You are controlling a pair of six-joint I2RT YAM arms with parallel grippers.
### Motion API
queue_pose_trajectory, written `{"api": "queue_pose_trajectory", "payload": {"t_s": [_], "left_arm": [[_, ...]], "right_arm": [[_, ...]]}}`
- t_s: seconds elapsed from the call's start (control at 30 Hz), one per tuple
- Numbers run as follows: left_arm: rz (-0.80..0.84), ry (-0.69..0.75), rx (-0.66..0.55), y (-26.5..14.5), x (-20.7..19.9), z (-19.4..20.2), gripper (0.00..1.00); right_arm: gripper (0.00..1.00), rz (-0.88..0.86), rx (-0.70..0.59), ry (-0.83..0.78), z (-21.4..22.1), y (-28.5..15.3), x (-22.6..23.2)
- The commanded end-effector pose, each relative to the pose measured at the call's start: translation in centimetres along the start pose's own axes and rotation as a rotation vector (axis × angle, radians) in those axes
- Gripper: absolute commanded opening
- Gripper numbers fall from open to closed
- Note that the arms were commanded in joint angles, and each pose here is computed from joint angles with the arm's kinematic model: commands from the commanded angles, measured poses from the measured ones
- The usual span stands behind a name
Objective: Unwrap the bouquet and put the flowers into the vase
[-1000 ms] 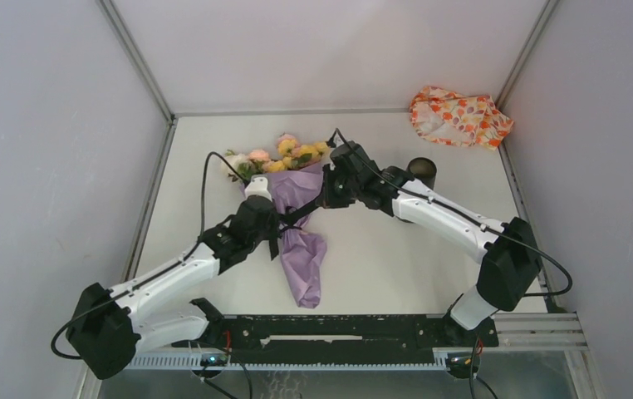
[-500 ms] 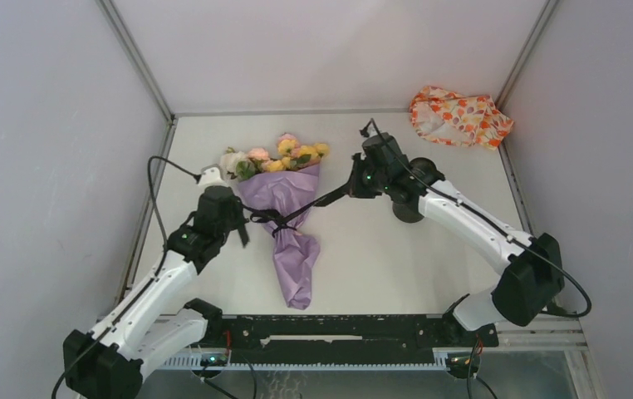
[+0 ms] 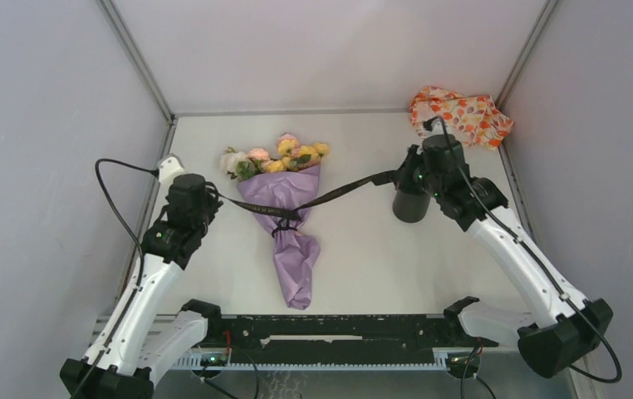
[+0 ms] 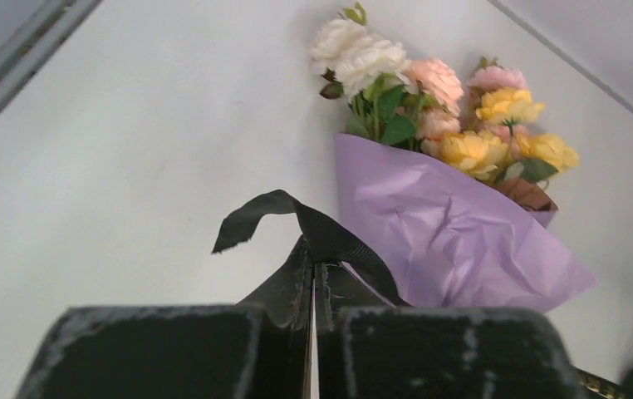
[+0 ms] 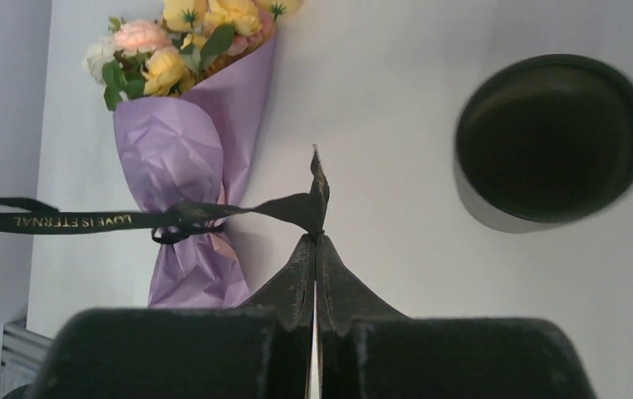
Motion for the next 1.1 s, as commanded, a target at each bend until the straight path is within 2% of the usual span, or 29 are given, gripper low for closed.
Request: {"api": "queue_pose_trajectory", "payload": {"t_s": [0.0,0.27,0.47,0.67,0.77,0.83,0.93,1.07], "left_arm": [[-0.076,-0.047,-0.071,-0.8,1.7,-2.4,0.00],[-0.124,-0.115,-0.107,-0.3,2.6,-4.5,0.00],[-0.090,-0.124,-0.116,1.3,0.8,-5.8,0.31],[-0.160,-0.210,-0.166,2.2,1.9,-7.2,0.44],[-0.081,-0.205,-0.127,2.8,0.7,-6.2,0.52],[0.047,-0.178,-0.087,3.1,-1.2,-5.1,0.55],[0.272,-0.130,-0.001,2.9,-4.4,-3.1,0.60],[0.441,-0.078,0.121,2.2,-7.0,0.3,0.61]], "right_arm": [[0.00,0.006,-0.053,-0.016,-0.9,-1.9,-1.0],[0.00,-0.087,-0.071,-0.004,-2.7,-1.2,0.9],[0.00,-0.184,-0.095,-0.002,-5.1,1.4,3.7],[0.00,-0.159,-0.208,-0.024,-10.5,3.8,5.3],[0.00,-0.152,-0.207,-0.037,-11.9,5.7,5.7],[0.05,-0.141,-0.181,-0.052,-12.0,6.5,6.0],[0.25,-0.166,-0.156,-0.112,-10.7,6.5,7.2],[0.47,-0.174,-0.150,-0.202,-8.0,5.5,8.6]]}}
Point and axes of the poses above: each gripper's point midway between its finger pads, its own y axis out along the fingers, its own x axis along the line the jaws close on, z = x × y, the point moved 2 cm from there along -y, back along the fingers, and after that the axes turned 3 degrees about y, right-handed, at the moved point
